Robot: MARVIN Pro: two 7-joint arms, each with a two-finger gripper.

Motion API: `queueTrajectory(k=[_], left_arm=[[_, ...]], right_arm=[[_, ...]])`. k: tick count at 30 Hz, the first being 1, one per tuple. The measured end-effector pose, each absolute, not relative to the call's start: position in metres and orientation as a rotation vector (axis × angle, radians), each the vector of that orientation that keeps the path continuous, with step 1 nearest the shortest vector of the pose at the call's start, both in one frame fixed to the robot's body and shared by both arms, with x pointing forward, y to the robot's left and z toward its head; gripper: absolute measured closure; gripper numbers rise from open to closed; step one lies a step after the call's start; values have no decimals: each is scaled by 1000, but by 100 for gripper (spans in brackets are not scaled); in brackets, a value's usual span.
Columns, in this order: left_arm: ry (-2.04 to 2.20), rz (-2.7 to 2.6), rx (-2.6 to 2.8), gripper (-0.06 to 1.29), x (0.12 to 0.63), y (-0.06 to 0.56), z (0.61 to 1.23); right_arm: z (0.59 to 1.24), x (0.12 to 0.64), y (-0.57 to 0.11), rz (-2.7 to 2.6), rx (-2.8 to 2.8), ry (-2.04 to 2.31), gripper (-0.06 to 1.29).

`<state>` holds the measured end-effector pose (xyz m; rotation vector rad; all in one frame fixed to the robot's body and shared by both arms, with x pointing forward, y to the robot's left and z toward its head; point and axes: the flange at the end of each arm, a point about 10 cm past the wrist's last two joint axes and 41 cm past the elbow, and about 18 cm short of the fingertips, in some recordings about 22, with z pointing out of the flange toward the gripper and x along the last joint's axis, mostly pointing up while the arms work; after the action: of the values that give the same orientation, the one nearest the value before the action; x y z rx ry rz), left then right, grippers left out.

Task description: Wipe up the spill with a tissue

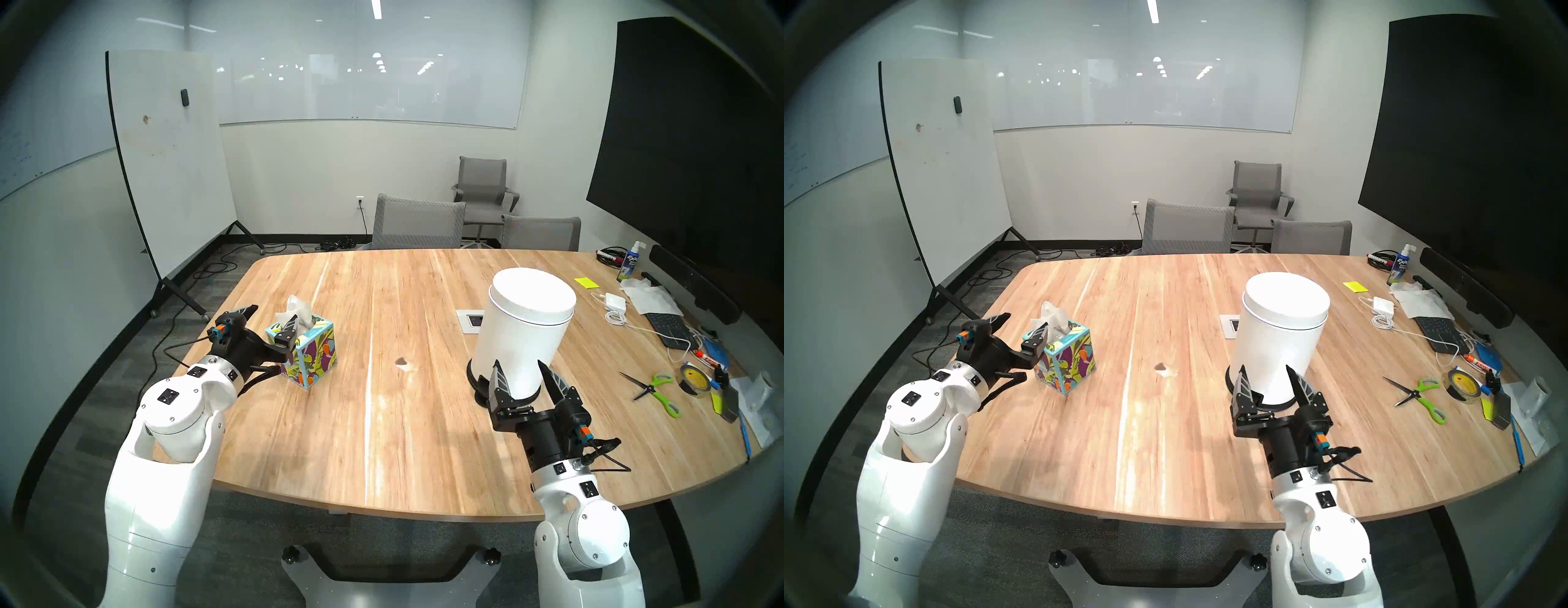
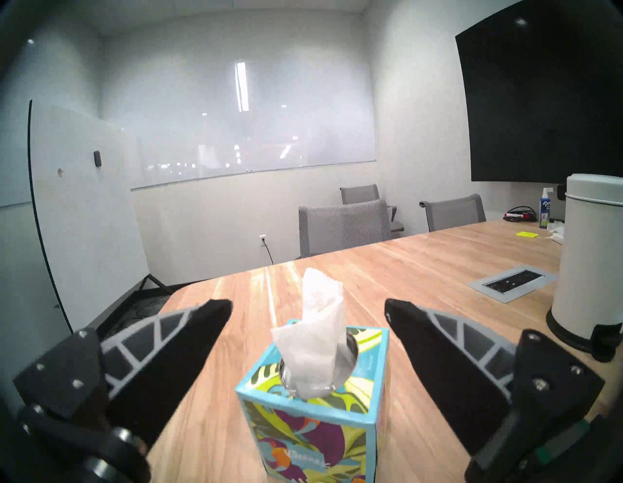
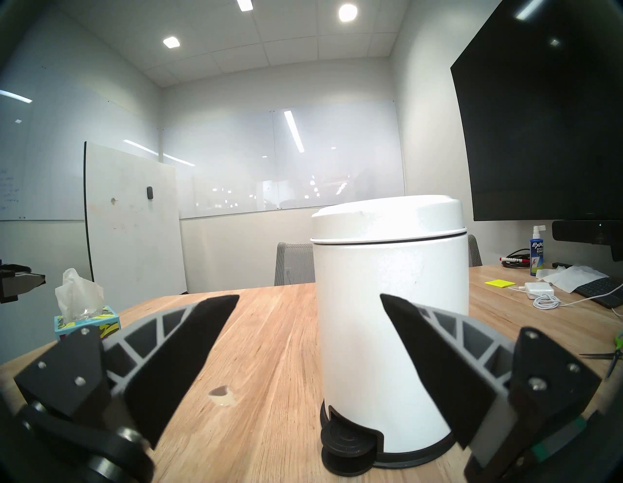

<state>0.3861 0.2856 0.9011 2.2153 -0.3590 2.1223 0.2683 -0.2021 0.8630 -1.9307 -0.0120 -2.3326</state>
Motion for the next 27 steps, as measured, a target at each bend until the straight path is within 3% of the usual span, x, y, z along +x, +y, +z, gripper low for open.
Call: queueTrajectory(k=[27], left_arm=[[-338, 1987, 2380, 0, 441, 262, 859]], right_arm=[[863, 268, -202, -2333, -1930, -12, 1]])
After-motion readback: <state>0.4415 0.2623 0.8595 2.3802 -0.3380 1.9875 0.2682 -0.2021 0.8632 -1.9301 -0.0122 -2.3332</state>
